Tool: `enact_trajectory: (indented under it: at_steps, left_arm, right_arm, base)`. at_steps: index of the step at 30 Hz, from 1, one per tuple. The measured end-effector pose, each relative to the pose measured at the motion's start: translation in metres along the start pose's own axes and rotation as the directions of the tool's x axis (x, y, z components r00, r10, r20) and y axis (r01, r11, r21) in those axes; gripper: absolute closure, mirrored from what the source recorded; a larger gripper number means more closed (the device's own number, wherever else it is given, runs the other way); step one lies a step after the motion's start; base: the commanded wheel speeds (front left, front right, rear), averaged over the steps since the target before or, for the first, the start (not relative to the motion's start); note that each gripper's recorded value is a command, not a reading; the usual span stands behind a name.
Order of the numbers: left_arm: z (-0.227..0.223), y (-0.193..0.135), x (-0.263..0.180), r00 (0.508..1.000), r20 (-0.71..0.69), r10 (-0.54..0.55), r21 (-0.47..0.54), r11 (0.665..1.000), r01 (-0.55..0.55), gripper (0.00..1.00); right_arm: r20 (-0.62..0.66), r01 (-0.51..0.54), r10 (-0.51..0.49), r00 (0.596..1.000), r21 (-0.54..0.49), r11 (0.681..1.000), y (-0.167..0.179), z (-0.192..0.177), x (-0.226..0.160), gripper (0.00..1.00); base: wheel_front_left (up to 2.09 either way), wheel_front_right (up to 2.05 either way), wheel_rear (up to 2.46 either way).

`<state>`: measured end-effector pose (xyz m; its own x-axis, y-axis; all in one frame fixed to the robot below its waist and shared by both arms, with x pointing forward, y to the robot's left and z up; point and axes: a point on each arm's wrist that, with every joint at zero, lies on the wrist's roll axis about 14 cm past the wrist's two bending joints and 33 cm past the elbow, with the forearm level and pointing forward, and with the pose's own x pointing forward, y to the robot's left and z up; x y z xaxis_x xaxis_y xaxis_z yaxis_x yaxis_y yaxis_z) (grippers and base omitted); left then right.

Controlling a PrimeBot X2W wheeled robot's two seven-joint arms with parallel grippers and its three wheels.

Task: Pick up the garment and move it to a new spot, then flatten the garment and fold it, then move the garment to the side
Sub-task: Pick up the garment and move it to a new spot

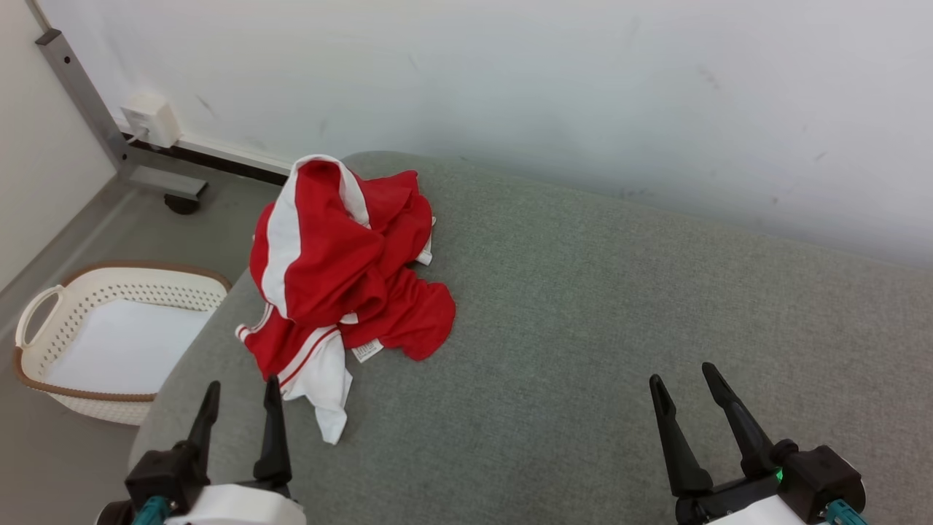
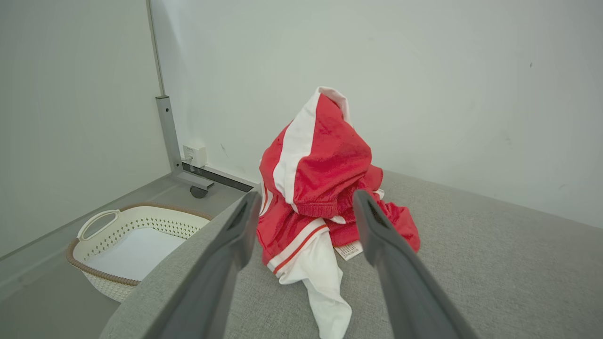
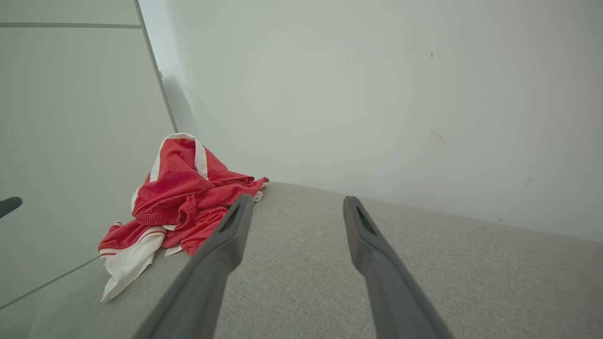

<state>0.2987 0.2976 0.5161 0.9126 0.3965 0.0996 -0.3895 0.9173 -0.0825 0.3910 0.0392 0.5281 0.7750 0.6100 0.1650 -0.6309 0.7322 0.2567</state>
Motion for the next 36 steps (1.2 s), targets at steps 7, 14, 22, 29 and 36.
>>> enact_trajectory:
  at_steps: [7,14,22,29,36]
  left_arm:
    - [0.0,0.002,0.008,1.0,0.0,-0.006,-0.007,1.0,0.006,0.0]
    - [0.009,-0.017,0.037,0.995,0.007,-0.101,-0.021,0.995,0.101,0.0]
    - [0.048,-0.022,0.102,0.987,0.003,-0.159,0.019,0.987,0.159,0.0]
    - [0.058,-0.02,0.162,0.983,-0.103,-0.15,-0.011,0.989,0.15,0.0]
    - [0.011,-0.013,0.198,0.934,-0.343,-0.104,0.003,0.994,0.112,0.0]
  right_arm:
    - [0.001,-0.012,0.012,1.0,0.0,1.0,0.004,0.001,0.001,0.0]
    - [0.0,0.007,-0.007,1.0,-0.003,1.0,-0.002,0.001,-0.003,0.0]
    - [0.024,0.072,-0.072,0.997,-0.002,0.997,-0.025,0.009,-0.009,0.0]
    - [0.032,0.156,-0.155,0.987,-0.003,0.988,-0.054,0.01,-0.018,0.0]
    - [0.051,0.241,-0.24,0.969,-0.006,0.971,-0.083,0.018,-0.032,0.0]
  base:
    - [0.0,0.0,0.0]
    - [0.0,0.0,0.0]
    - [0.0,0.0,0.0]
    - [0.0,0.0,0.0]
    - [0.0,0.0,0.0]
